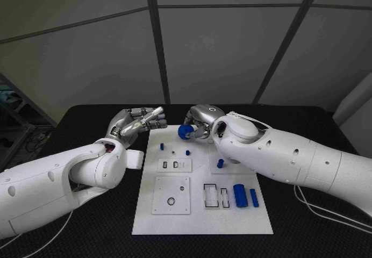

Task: Assemble the parts on the task board

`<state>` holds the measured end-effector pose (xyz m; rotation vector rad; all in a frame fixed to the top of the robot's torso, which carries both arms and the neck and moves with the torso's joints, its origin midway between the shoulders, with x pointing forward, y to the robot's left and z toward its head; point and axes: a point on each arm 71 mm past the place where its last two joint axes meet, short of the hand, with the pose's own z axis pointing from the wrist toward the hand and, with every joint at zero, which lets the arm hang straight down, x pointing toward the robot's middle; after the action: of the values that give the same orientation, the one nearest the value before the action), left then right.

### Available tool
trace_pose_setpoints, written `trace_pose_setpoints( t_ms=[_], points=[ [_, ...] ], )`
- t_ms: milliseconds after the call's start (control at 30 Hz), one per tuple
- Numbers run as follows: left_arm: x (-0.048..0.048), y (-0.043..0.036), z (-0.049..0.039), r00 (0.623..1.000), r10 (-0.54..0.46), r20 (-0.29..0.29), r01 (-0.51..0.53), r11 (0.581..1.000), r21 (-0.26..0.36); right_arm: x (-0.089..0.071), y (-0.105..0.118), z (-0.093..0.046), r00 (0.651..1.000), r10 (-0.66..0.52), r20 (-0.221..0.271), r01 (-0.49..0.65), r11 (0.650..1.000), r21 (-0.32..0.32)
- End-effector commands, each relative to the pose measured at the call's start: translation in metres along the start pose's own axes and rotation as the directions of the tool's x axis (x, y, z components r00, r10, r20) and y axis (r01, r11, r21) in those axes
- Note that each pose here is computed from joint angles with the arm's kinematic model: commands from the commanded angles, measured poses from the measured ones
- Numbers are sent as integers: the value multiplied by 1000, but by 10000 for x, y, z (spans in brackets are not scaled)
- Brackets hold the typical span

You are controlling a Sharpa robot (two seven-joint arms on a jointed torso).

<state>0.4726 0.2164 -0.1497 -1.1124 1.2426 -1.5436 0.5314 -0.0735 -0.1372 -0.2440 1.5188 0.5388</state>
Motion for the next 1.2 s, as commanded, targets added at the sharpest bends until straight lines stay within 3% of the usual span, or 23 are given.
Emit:
trace_pose_setpoints(
  t_ms=[33,467,800,1200],
  points=[
    [7,-23,-1,1000,4,-9,-4,1000,10,28,17,8,999,-17,-29,17,1000,-14],
    [-13,-35,-10,1000,7,-5,-7,1000,12,128,51,16,997,-24,-72,22,999,-23],
    [-13,-39,-6,1000,6,-8,-6,1000,11,126,30,45,999,-13,-30,13,1000,-7],
    [-25,-47,-9,1000,6,-9,-6,1000,7,145,8,52,998,-23,-52,23,1000,2]
  ],
)
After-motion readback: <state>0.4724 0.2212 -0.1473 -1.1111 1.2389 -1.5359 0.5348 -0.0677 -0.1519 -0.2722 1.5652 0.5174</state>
